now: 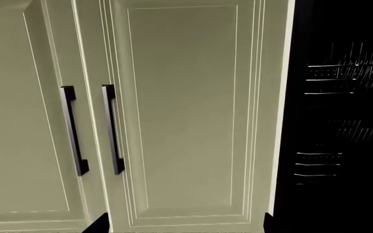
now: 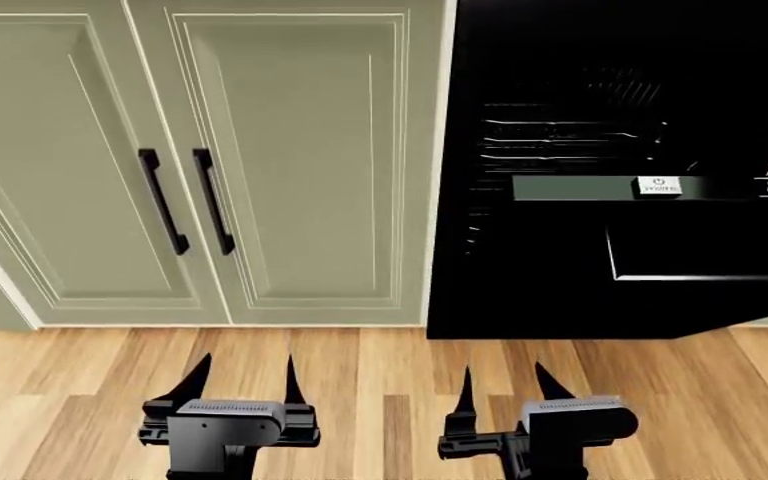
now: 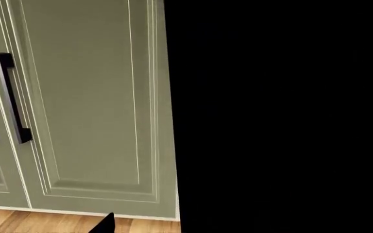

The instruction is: Close the dishwasher door

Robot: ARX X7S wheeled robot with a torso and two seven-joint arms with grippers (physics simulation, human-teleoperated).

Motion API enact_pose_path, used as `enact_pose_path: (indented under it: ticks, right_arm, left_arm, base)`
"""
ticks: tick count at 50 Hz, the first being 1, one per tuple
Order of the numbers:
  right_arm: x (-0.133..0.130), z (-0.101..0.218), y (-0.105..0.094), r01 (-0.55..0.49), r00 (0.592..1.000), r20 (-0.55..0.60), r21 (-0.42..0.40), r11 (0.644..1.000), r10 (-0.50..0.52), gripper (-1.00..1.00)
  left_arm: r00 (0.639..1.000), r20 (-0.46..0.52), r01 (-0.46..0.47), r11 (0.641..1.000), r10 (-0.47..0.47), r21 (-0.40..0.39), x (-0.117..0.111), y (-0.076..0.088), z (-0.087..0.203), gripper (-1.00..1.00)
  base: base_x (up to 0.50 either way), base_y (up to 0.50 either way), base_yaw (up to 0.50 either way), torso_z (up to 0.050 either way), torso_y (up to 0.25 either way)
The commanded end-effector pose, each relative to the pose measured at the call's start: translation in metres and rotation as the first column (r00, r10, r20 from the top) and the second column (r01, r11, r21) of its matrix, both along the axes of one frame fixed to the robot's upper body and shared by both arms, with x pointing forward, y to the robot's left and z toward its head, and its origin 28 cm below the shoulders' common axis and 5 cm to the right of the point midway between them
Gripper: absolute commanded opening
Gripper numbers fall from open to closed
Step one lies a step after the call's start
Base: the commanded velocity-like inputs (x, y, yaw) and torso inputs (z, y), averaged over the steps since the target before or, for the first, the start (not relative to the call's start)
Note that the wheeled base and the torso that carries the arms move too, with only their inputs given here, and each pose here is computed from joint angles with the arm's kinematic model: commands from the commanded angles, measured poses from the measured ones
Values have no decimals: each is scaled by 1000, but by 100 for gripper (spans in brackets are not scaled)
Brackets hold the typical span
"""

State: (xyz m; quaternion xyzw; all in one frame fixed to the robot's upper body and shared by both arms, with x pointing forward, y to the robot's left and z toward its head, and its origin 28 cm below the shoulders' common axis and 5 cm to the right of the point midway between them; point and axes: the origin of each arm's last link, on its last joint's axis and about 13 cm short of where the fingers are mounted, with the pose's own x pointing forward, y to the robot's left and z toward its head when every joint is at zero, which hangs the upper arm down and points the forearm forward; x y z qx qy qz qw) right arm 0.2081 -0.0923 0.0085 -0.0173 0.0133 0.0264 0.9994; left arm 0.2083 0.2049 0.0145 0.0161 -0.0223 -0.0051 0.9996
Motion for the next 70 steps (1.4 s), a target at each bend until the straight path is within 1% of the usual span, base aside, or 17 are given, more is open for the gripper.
enact_pose_path:
  ticks: [1, 70]
  right_arm:
    - [0, 0, 0, -1, 1000, 0, -2, 1000, 1, 100]
    - [0, -1, 0, -4, 1000, 0, -8, 1000, 4, 100]
  left_arm:
    - [1000, 5, 4, 1000, -4, 1, 0, 0, 1, 100]
    - [1000, 5, 9, 1000, -9, 5, -1, 1, 0, 100]
  base:
    - [0, 0, 0, -50, 47]
    - [0, 0, 0, -50, 58]
